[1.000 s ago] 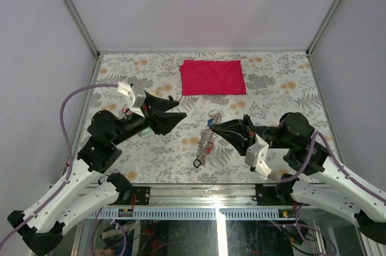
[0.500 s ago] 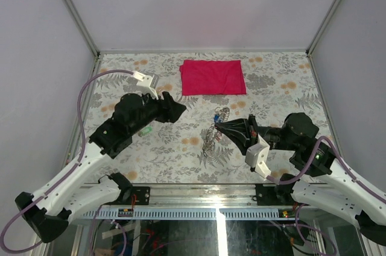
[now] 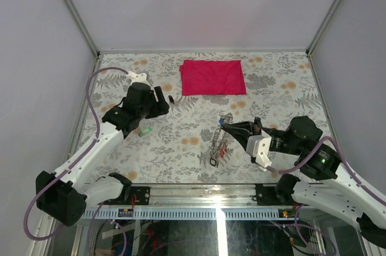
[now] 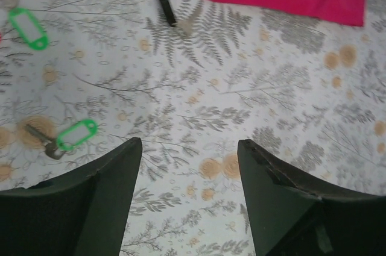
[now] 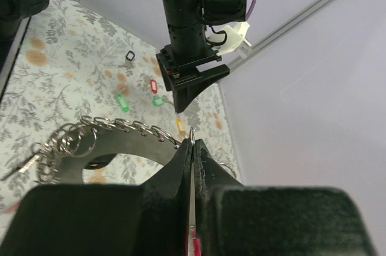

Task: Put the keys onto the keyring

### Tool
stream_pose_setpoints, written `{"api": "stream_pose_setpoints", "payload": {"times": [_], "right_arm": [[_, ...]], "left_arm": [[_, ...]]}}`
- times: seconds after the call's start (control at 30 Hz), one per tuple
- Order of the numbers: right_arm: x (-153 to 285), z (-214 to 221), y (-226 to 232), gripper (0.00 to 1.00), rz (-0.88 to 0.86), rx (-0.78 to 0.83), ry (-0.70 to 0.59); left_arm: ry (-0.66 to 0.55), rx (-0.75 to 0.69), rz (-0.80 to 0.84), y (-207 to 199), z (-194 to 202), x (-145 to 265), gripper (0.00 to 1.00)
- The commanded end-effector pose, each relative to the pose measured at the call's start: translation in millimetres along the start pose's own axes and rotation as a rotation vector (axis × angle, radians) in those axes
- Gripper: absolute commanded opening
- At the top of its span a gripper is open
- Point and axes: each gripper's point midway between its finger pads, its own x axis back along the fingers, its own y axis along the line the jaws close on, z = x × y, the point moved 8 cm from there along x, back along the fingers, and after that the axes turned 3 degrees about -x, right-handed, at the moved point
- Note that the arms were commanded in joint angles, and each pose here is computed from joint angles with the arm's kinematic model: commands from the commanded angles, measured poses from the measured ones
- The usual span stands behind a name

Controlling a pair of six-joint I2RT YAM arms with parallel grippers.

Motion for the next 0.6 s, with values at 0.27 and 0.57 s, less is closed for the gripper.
{"api": "stream_pose_setpoints", "payload": {"times": [0.27,0.57], "right_arm": [[1,-4,2,0.0,0.061,-0.157,-0.039],[-3,0,7,0.0,0.049,-0.207,-0.04]], "left_arm": [[0.097,0.25,-0.285,71,35,-28,0.56],[0.162,0.37,-0.356,107,72,-42,0.51]]}}
